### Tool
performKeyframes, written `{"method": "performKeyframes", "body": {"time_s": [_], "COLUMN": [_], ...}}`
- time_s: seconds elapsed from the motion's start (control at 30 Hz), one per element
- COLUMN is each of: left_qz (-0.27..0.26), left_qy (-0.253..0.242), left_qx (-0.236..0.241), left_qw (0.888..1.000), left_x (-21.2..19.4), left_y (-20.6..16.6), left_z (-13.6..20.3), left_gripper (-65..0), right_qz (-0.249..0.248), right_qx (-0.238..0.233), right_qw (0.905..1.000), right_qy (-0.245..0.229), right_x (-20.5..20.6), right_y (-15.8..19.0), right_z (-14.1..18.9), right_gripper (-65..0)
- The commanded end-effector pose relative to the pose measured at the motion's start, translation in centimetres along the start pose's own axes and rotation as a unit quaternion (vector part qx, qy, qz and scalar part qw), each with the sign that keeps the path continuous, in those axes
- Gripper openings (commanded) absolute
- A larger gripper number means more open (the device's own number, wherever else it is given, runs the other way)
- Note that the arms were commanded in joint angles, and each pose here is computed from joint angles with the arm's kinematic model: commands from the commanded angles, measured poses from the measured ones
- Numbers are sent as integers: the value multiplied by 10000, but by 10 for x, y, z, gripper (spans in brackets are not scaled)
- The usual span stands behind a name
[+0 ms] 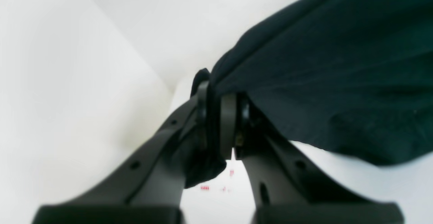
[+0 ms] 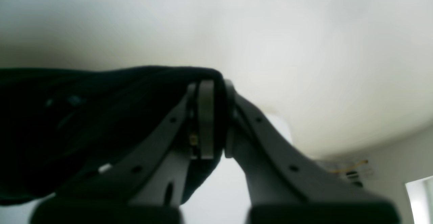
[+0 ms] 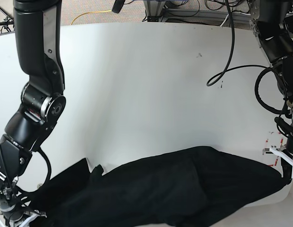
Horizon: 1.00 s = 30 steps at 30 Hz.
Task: Fold the T-shirt properly
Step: 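Stretch the shirt between both grippers and lay it on the table, then drag the shirt with both grippers and release it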
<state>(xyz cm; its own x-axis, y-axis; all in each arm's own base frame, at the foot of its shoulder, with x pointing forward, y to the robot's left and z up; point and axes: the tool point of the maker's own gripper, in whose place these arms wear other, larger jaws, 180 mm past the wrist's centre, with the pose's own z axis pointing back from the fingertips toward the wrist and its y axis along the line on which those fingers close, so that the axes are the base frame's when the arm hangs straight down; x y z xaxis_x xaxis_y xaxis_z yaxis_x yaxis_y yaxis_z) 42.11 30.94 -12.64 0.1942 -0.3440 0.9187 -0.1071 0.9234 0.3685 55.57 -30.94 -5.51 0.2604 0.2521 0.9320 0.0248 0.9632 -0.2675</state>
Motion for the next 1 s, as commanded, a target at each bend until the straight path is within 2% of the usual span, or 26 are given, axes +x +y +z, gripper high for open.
{"method": "performKeyframes", "body": {"time_s": [0.0, 0.07, 0.3, 0.47, 0.73, 0.97], "left_qz": [-60, -89, -198, -300, -413, -482], "left_qy": [-200, -43, 342, 844, 1553, 2108], "left_qx": [176, 121, 143, 70, -47, -31], "left_qw": [9996, 9999, 9991, 9960, 9870, 9763], "left_x": [10, -5, -42, -85, -141, -181], "left_y": [13, 9, 9, 5, 1, 8], "left_z": [5, 8, 29, 50, 81, 111], "left_gripper": [-644, -644, -644, -644, -647, -649], "right_qz": [-105, -222, -117, -135, -245, -290], "right_qx": [-205, -351, -306, -163, 226, 566], "right_qw": [9993, 9991, 9977, 9939, 9847, 9774], "right_qy": [-307, -102, 588, 1079, 1709, 2018], "right_x": [10, -22, -107, -171, -250, -297], "right_y": [-14, -21, -11, 9, 39, 64], "right_z": [12, 18, 32, 55, 99, 141], "right_gripper": [-650, -650, -650, -650, -650, -650]}}
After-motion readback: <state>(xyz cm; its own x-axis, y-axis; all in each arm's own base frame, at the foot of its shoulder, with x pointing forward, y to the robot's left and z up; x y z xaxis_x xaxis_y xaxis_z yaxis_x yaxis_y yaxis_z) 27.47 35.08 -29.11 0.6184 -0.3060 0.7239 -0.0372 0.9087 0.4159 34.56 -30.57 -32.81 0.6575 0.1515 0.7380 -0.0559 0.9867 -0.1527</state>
